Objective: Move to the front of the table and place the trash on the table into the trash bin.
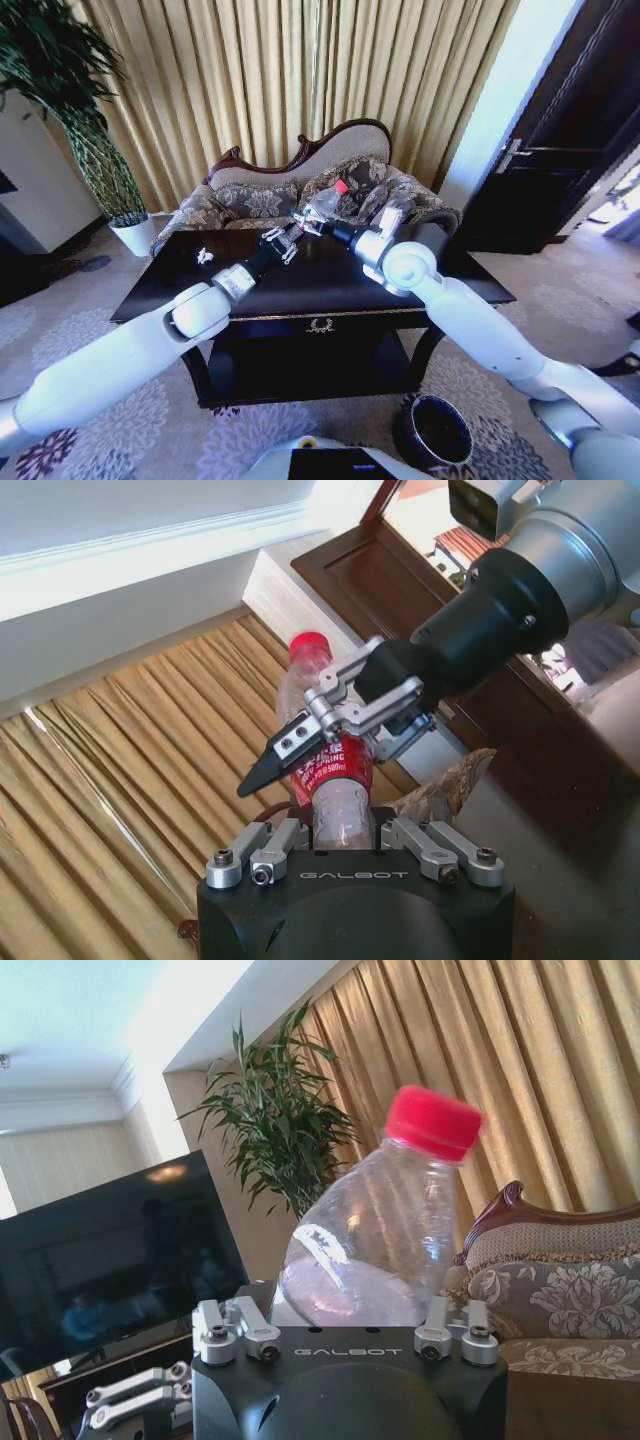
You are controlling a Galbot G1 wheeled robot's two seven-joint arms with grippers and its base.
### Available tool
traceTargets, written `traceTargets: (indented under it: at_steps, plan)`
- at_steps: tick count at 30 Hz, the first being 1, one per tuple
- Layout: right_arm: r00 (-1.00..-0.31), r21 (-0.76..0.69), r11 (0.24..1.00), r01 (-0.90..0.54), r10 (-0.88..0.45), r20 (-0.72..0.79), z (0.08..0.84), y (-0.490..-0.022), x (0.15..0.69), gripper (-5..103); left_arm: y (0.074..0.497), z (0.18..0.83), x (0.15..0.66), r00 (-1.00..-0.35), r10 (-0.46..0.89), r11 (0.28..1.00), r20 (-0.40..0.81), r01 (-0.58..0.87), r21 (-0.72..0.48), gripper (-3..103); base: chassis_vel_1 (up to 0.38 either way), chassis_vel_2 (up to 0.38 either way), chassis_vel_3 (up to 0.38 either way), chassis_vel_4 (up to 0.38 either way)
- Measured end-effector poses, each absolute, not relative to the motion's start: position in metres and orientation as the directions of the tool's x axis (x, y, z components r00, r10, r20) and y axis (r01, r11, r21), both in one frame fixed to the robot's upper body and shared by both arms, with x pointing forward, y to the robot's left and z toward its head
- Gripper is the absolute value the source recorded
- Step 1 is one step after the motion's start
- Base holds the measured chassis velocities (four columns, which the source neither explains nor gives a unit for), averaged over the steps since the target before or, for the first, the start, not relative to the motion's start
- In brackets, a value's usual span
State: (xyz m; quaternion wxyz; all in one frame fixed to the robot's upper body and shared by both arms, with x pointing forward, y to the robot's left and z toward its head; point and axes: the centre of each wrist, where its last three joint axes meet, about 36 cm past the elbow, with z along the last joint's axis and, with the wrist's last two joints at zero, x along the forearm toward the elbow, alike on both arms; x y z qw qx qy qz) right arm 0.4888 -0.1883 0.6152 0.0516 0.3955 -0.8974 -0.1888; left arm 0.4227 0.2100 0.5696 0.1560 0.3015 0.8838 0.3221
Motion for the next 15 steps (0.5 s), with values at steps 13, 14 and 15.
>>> traceTargets:
  at_steps: [13, 14, 15]
  plan:
    - [-0.678, 0.377, 0.614, -0.694, -0.733, -0.055, 0.6139, -0.1906, 0.4831, 37, 0.2143, 0.5671, 0.4166, -0.768, 0.635, 0.609, -0.084, 0.431, 0.666, 26, 0.0, 0.0, 0.0, 0.0]
    - [-0.678, 0.377, 0.614, -0.694, -0.733, -0.056, 0.6139, -0.1907, 0.483, 35, 0.2149, 0.5675, 0.4161, -0.767, 0.636, 0.608, -0.083, 0.432, 0.667, 26, 0.0, 0.0, 0.0, 0.0]
    - [-0.678, 0.377, 0.614, -0.694, -0.733, -0.056, 0.6139, -0.1907, 0.483, 35, 0.2149, 0.5675, 0.4161, -0.767, 0.636, 0.608, -0.083, 0.432, 0.667, 26, 0.0, 0.0, 0.0, 0.0]
